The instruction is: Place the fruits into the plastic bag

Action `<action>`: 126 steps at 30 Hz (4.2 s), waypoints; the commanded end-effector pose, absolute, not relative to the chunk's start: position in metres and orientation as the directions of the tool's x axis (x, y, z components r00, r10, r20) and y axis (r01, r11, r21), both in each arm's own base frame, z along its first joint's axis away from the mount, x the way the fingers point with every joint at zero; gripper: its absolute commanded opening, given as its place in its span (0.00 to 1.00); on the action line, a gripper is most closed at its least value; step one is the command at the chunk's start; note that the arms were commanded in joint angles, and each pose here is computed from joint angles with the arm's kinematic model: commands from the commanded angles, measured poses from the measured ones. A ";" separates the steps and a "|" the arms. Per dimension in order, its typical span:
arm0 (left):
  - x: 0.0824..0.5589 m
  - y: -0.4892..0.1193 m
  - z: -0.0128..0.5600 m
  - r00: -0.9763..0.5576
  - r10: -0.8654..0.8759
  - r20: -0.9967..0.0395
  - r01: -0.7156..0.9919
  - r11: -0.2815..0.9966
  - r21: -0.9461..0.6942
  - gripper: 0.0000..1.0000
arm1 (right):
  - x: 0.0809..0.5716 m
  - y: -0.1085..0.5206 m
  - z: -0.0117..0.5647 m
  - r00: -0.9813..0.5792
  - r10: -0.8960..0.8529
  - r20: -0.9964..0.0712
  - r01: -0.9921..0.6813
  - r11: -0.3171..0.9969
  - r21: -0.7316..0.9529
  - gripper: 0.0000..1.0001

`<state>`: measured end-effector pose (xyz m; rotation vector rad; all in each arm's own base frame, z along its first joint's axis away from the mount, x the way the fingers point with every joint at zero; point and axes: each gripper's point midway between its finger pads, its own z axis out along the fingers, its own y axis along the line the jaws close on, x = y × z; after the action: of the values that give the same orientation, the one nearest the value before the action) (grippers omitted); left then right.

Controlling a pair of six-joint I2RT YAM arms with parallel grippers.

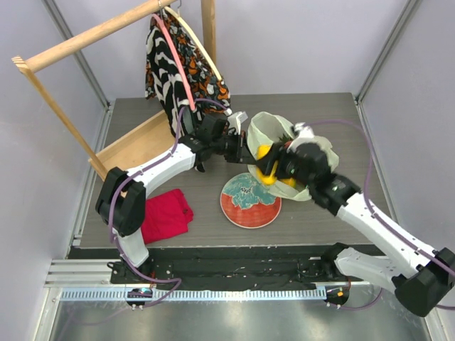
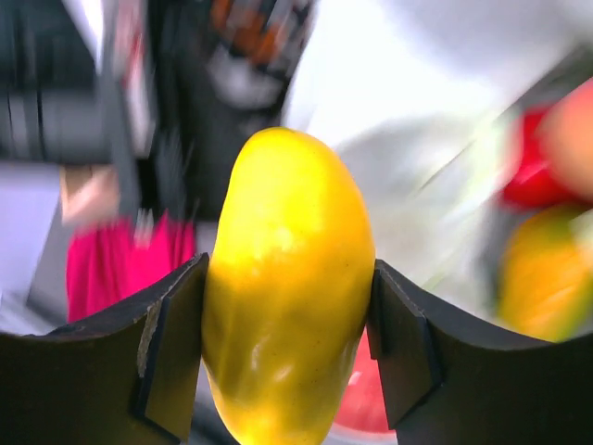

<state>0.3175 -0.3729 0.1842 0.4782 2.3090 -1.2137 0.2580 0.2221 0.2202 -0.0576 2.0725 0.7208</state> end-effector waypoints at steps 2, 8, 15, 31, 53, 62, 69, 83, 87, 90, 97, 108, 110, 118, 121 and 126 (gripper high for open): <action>0.313 -0.375 0.218 -0.780 0.061 -0.623 0.565 0.497 -0.659 0.00 | 0.324 0.164 0.268 -0.491 0.252 -0.834 -0.192 0.902 0.386 0.01; 0.312 -0.375 0.225 -0.771 0.057 -0.634 0.576 0.487 -0.656 0.00 | 0.363 0.112 0.270 -0.436 0.209 -0.876 0.028 0.975 0.218 0.01; 0.313 -0.375 0.220 -0.775 0.062 -0.628 0.572 0.492 -0.657 0.00 | 0.373 0.096 0.256 -0.440 0.089 -0.894 0.055 0.996 0.072 0.01; 0.315 -0.375 0.208 -0.784 0.077 -0.617 0.563 0.509 -0.651 0.00 | 0.390 0.108 0.193 -0.545 -0.057 -0.837 -0.033 0.998 -0.046 0.02; 0.317 -0.376 0.198 -0.793 0.096 -0.601 0.555 0.520 -0.649 0.00 | 0.425 0.128 0.175 -0.563 -0.058 -0.825 -0.052 0.998 -0.034 0.71; 0.316 -0.376 0.199 -0.793 0.095 -0.602 0.556 0.517 -0.651 0.00 | 0.424 0.132 0.208 -0.511 -0.047 -0.859 -0.079 0.997 -0.008 0.91; 0.316 -0.376 0.198 -0.794 0.096 -0.600 0.554 0.519 -0.651 0.00 | 0.385 0.144 0.237 -0.490 0.010 -0.871 -0.179 0.978 0.111 0.87; 0.315 -0.377 0.200 -0.798 0.090 -0.596 0.550 0.512 -0.660 0.00 | 0.314 0.098 0.176 -0.680 0.042 -0.732 -0.002 0.998 0.059 0.72; 0.315 -0.377 0.202 -0.798 0.088 -0.597 0.550 0.511 -0.661 0.00 | 0.322 0.100 0.169 -0.676 0.100 -0.730 0.055 0.995 0.086 0.73; 0.315 -0.377 0.203 -0.796 0.087 -0.599 0.552 0.509 -0.660 0.00 | 0.330 0.091 0.164 -0.643 0.170 -0.747 0.156 0.984 0.089 0.75; 0.314 -0.377 0.204 -0.795 0.088 -0.600 0.555 0.506 -0.660 0.00 | 0.348 0.068 0.161 -0.512 0.257 -0.819 0.327 0.941 0.091 0.76; 0.310 -0.382 0.205 -0.788 0.098 -0.607 0.571 0.484 -0.663 0.00 | 0.384 0.060 0.186 -0.315 0.246 -0.917 0.324 0.935 0.140 0.61; 0.307 -0.383 0.203 -0.772 0.118 -0.624 0.592 0.489 -0.640 0.00 | 0.390 0.063 0.199 -0.281 0.237 -0.930 0.285 0.946 0.155 0.48; 0.297 -0.384 0.220 -0.664 0.156 -0.731 0.673 0.551 -0.494 0.00 | 0.376 0.062 0.267 -0.195 0.165 -0.967 0.177 0.975 0.131 0.01; 0.304 -0.386 0.252 -0.640 0.061 -0.766 0.662 0.549 -0.510 0.00 | 0.369 0.056 0.306 -0.129 0.151 -0.980 0.156 0.979 0.130 0.01; 0.315 -0.400 0.309 -0.609 -0.076 -0.789 0.667 0.490 -0.562 0.00 | 0.368 0.052 0.381 -0.027 0.128 -0.991 0.118 0.985 0.124 0.01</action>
<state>0.2913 -0.3896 0.2129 0.5849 2.2047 -1.1014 0.3695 0.0564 0.2980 0.2301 1.7583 -0.0138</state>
